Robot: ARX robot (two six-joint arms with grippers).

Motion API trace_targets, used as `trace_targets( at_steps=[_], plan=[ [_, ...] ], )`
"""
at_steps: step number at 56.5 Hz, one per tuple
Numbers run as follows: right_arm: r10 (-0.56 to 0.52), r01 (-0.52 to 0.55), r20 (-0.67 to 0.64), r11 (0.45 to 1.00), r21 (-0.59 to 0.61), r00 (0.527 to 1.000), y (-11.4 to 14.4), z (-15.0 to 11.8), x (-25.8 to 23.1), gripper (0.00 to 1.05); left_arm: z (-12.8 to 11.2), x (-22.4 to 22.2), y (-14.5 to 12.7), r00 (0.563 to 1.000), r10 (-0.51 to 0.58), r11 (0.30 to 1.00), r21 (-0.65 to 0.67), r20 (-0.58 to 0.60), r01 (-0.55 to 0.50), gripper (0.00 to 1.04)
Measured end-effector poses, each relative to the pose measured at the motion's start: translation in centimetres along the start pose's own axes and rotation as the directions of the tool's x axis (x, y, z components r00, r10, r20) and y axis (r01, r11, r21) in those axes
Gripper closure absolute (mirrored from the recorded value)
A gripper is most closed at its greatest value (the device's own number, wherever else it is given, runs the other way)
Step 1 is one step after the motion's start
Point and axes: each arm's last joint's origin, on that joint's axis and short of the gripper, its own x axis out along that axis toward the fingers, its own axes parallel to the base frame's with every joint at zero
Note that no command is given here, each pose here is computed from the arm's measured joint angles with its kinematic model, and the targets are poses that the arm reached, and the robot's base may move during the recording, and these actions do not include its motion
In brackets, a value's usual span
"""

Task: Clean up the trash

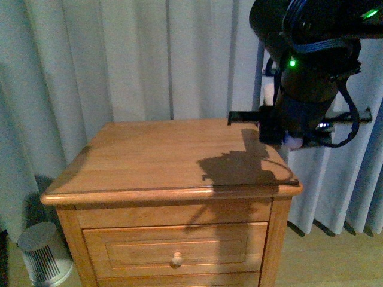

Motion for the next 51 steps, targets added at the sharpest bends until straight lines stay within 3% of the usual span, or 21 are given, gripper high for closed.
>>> trace_targets(
  at_steps=[5,14,20,25,37,51],
  plan=[
    [0.000,0.008,0.158,0.999,-0.052,0.987,-0.2,0.8,-2.3,0.86,0.0,0.0,0.0,1.000,0.000,1.000,0.000,0.000,0.000,0.76],
    [0.052,0.030,0.470,0.986,-0.165,0.881,-1.0,0.7,-9.1,0.86,0.0,0.0,0.0,1.000,0.000,1.000,0.000,0.000,0.000,0.76],
    [0.072,0.057,0.607,0.980,-0.191,0.791,-2.3,-1.2,-13.4,0.86,0.0,0.0,0.0,1.000,0.000,1.000,0.000,0.000,0.000,0.76],
    [0.029,0.102,0.696,0.984,-0.146,0.718,-5.1,-5.1,-17.3,0.86,0.0,0.0,0.0,1.000,0.000,1.000,0.000,0.000,0.000,0.76],
    [-0.068,0.150,0.726,0.987,-0.050,0.684,-10.1,-13.0,-21.6,0.86,0.0,0.0,0.0,1.000,0.000,1.000,-0.001,0.000,0.000,0.76],
    [-0.121,0.154,0.709,0.988,0.017,0.695,-12.3,-16.6,-22.0,0.86,0.0,0.0,0.0,1.000,0.000,1.000,-0.002,0.000,0.000,0.76]
  ],
)
